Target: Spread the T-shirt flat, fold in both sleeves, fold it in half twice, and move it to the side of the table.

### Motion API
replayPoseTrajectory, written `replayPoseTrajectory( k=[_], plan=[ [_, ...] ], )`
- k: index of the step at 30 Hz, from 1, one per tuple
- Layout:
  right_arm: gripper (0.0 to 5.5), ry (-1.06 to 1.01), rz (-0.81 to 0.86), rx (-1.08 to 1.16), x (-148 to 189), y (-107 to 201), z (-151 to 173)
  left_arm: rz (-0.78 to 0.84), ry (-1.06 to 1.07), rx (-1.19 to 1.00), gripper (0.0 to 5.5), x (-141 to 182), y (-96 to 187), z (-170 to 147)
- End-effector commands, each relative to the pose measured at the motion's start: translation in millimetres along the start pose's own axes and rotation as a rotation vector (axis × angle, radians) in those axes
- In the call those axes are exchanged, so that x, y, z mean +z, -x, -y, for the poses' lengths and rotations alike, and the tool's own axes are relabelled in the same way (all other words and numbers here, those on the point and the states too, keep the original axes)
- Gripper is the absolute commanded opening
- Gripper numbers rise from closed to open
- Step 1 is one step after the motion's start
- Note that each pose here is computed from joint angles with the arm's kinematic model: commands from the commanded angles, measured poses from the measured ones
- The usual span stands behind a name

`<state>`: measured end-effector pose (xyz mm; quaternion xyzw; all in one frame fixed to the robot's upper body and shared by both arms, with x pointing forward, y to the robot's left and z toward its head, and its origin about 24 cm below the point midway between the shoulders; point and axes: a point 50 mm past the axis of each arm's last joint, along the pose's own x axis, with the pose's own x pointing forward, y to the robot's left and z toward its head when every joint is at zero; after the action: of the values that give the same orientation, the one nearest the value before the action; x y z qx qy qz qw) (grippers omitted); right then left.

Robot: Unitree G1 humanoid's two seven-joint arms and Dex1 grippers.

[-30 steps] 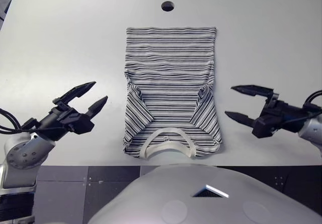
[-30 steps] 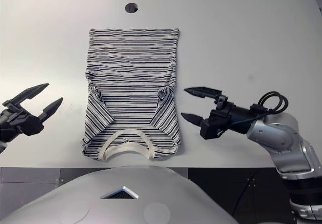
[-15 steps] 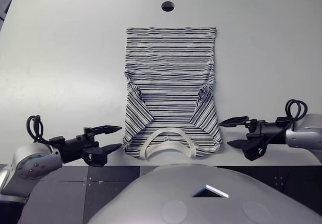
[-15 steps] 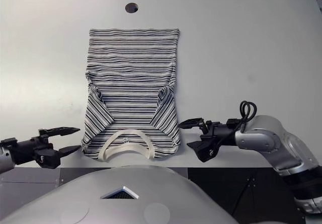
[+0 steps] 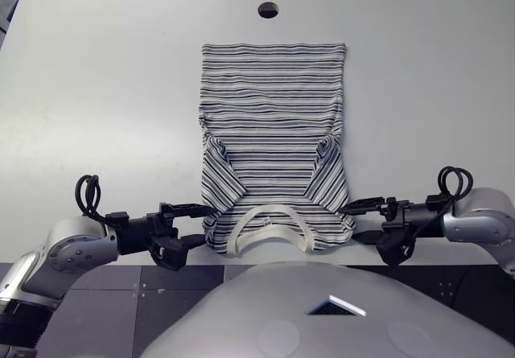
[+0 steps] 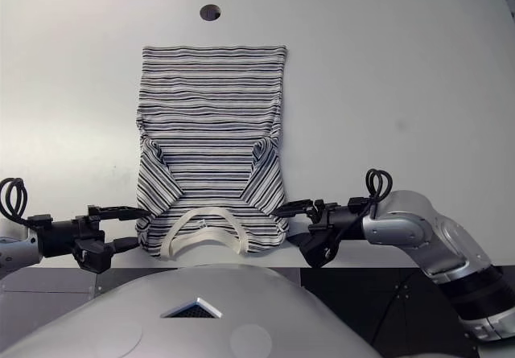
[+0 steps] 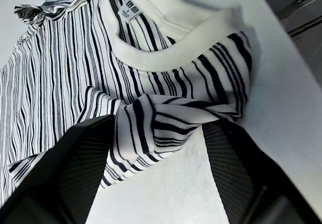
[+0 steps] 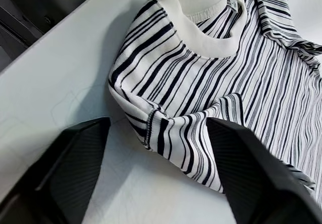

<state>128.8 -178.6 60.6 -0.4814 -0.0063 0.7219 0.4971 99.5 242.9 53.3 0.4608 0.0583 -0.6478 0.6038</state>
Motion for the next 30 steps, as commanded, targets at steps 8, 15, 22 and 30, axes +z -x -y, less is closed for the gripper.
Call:
replayPoseTrajectory(
  k=[8,15,22,30],
  plan=[
    [1.4,-0.01,0.008,-0.029,-2.8,-6.7,3.7,-0.021,0.034,-0.052,1.28,-14.1,0.7,5.4],
    [0.19,-0.044,0.027,-0.083,-2.4,-5.1,6.9,0.038,0.042,-0.017,0.21,-9.4,-6.7,1.4],
    [0.11,-0.205,0.061,-0.22,-9.4,10.0,7.0,0.159,0.116,0.111,0.12,4.3,-11.3,-4.7],
    [0.11,-0.237,0.069,-0.404,-17.3,19.0,19.3,0.147,0.23,0.551,0.12,-22.8,-8.1,-46.0]
  ],
)
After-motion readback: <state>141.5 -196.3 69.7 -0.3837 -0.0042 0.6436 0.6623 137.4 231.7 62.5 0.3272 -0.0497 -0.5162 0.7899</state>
